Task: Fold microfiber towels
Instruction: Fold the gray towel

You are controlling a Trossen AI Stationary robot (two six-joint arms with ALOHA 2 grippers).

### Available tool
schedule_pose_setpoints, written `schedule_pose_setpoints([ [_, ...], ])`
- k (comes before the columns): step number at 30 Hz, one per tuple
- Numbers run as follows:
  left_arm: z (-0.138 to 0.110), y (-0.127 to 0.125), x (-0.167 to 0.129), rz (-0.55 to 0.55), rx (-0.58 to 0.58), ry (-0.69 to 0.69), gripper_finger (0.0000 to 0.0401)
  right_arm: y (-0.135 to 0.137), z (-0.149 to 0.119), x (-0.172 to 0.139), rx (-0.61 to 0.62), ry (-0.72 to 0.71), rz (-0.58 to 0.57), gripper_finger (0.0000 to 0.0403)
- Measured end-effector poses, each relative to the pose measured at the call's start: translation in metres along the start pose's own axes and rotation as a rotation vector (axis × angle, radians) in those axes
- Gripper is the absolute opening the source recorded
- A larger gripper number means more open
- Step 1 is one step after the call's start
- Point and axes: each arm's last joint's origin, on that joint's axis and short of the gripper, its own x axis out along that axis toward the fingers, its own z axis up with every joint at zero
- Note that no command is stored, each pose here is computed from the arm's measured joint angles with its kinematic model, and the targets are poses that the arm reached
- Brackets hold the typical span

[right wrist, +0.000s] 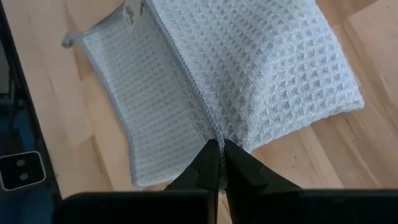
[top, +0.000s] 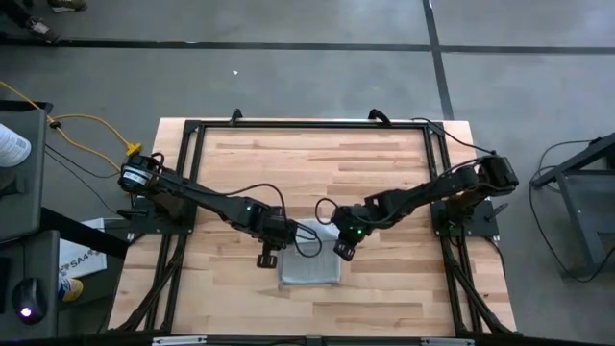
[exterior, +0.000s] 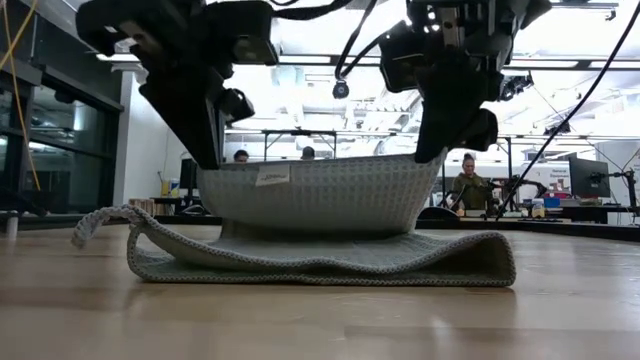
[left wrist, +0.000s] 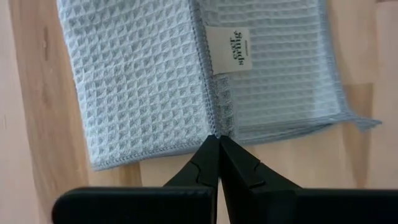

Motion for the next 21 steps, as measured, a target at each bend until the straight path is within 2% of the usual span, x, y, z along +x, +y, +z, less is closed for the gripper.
schedule_pose_setpoints([
  [12, -0.002, -0.008, 0.0, -0.02, -0.048, 0.013, 0.0, 0.011, -0.007, 0.001, 0.007, -0.006, 0.027, 0.0004],
  [21, -0.003, -0.033, -0.001, -0.151, -0.052, 0.0, 0.0, 0.032, -0.021, 0.002, 0.01, 0.0, 0.107, 0.0004],
])
